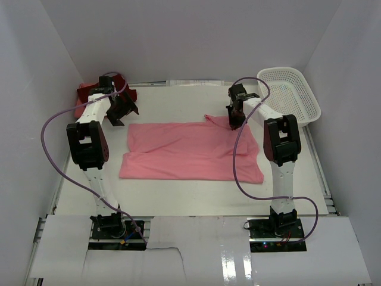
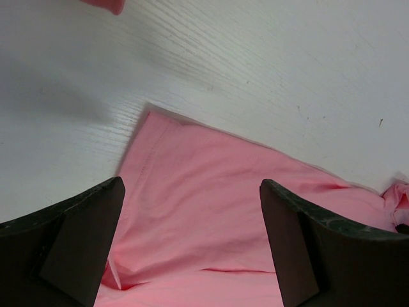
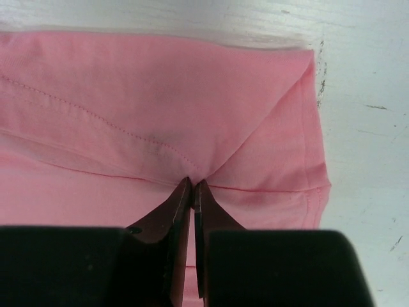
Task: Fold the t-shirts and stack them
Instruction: Grap the side of the flattened tshirt furthest away from the robot with both arms
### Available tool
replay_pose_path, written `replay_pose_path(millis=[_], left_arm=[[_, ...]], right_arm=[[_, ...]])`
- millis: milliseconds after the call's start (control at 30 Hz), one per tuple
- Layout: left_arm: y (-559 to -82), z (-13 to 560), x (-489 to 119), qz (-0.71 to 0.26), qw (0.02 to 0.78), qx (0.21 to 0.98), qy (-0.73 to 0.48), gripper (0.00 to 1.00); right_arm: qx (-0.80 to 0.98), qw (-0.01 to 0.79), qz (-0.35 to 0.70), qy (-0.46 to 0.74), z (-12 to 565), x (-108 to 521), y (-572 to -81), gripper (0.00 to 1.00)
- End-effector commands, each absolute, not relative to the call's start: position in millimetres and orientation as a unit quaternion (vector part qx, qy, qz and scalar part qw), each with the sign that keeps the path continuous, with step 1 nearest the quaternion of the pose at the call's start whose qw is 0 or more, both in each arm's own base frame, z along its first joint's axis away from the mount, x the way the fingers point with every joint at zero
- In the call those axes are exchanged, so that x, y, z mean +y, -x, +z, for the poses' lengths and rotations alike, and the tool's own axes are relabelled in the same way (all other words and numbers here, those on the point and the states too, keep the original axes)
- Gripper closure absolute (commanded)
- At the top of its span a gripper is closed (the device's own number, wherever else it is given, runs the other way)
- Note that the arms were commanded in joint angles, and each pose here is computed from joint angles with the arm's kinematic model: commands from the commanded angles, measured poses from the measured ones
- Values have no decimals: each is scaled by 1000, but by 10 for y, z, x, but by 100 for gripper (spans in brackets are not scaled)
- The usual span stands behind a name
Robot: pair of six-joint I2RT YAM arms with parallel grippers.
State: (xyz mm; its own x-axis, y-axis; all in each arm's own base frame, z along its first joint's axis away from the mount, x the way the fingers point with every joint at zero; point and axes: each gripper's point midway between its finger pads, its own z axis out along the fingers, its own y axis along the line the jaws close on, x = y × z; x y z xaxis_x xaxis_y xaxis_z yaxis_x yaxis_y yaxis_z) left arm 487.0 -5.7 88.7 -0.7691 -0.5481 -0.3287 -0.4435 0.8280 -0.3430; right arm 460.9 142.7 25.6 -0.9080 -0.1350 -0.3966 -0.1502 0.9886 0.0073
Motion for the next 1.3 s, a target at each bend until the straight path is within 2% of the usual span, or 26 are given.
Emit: replay_pose_path(millis=[0, 100, 133, 167, 200, 367, 400, 467, 533, 567, 767, 1133, 1267], left_arm=[[-4927, 1027, -14, -124, 232, 929, 261, 2], [-4929, 975, -13, -123, 227, 930, 261, 2], [-4929, 971, -15, -123, 226, 931, 260, 2], [-4935, 964, -17, -124, 226, 931, 259, 2], [-4936, 968, -17, -124, 226, 931, 260, 2], [-4932, 974, -22, -125, 227, 931, 258, 2], [-4925, 971, -20, -124, 226, 931, 259, 2], [-4917, 967, -18, -124, 225, 931, 259, 2], [-4910, 962, -13, -122, 225, 931, 259, 2], [-4910, 959, -16, -123, 225, 931, 259, 2], [-4926, 934, -11, -121, 224, 932, 258, 2], [-5056, 552, -70, -133, 185, 939, 259, 2], [-5069, 426, 50, -98, 183, 941, 267, 10]], right_arm=[[973, 219, 18, 71, 332, 1409, -4742, 92], [970, 232, 23, 75, 445, 1432, -4795, 90], [968, 237, 20, 77, 492, 1427, -4822, 86], [968, 238, 19, 77, 513, 1426, -4829, 78], [968, 237, 16, 77, 534, 1414, -4828, 76], [969, 231, 18, 80, 492, 1428, -4815, 72], [970, 229, 19, 80, 476, 1424, -4810, 73], [971, 225, 22, 78, 443, 1438, -4801, 82], [971, 223, 22, 79, 419, 1438, -4794, 86], [972, 222, 22, 78, 408, 1438, -4792, 92], [967, 241, 30, 81, 512, 1479, -4887, 92], [946, 311, 54, 74, 1193, 1540, -5097, 92], [945, 311, 58, 78, 1204, 1539, -5072, 92]])
